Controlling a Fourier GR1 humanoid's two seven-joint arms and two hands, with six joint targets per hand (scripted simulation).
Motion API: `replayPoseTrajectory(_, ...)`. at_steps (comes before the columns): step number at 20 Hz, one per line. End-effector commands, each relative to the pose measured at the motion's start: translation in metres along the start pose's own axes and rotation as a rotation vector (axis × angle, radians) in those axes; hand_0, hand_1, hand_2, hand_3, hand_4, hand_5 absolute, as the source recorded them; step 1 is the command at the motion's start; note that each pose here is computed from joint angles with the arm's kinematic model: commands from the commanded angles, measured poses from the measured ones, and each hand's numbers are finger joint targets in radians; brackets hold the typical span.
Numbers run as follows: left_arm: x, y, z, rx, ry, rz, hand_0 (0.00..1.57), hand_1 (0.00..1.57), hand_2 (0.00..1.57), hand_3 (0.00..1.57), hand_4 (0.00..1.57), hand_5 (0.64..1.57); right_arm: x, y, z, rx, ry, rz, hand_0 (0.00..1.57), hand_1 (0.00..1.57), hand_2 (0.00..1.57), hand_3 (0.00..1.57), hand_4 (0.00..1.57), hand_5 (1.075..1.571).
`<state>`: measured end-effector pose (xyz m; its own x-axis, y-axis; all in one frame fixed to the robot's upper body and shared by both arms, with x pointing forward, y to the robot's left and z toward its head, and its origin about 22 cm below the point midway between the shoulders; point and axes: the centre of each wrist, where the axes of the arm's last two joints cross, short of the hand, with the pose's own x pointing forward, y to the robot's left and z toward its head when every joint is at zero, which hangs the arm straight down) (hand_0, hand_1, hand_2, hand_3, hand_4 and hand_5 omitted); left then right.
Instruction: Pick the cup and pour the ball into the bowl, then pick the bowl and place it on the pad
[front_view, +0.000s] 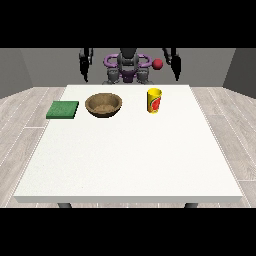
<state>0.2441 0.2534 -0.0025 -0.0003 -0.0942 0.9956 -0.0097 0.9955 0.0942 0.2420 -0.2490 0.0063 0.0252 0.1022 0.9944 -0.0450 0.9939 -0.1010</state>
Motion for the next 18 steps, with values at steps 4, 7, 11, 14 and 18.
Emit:
replayPoseTrajectory(4,0.025,0.011,-0.003,0.001,-0.025,-0.026,0.0,0.0,0.0,0.0,0.66,1.566,0.025,-0.01,0.0,-0.011,-0.021,0.026,0.0,0.0,0.0,0.0,0.87,1.533)
replayPoseTrajectory(7,0.029,-0.018,0.006,-0.018,0.099,0.19,0.0,0.0,0.0,0.0,0.66,1.566,0.017,-0.01,0.017,-0.086,0.107,-0.15,0.0,0.0,0.0,0.0,0.87,1.533)
replayPoseTrajectory(11,0.056,-0.023,0.005,0.018,0.213,0.239,0.0,0.0,0.0,0.0,0.63,1.564,0.029,0.008,0.029,-0.093,0.214,-0.19,0.0,0.0,0.0,0.0,0.86,1.532)
replayPoseTrajectory(14,0.075,-0.03,0.018,-0.001,0.194,0.215,0.0,0.0,0.0,0.0,0.6,1.563,0.064,-0.014,0.033,-0.097,0.182,-0.158,0.0,0.0,0.0,0.0,0.82,1.528)
replayPoseTrajectory(18,0.106,-0.051,-0.007,0.028,0.015,0.187,0.0,0.0,0.0,0.0,0.56,1.555,0.097,-0.023,0.022,-0.079,0.012,-0.147,0.0,0.0,0.0,0.0,0.76,1.548)
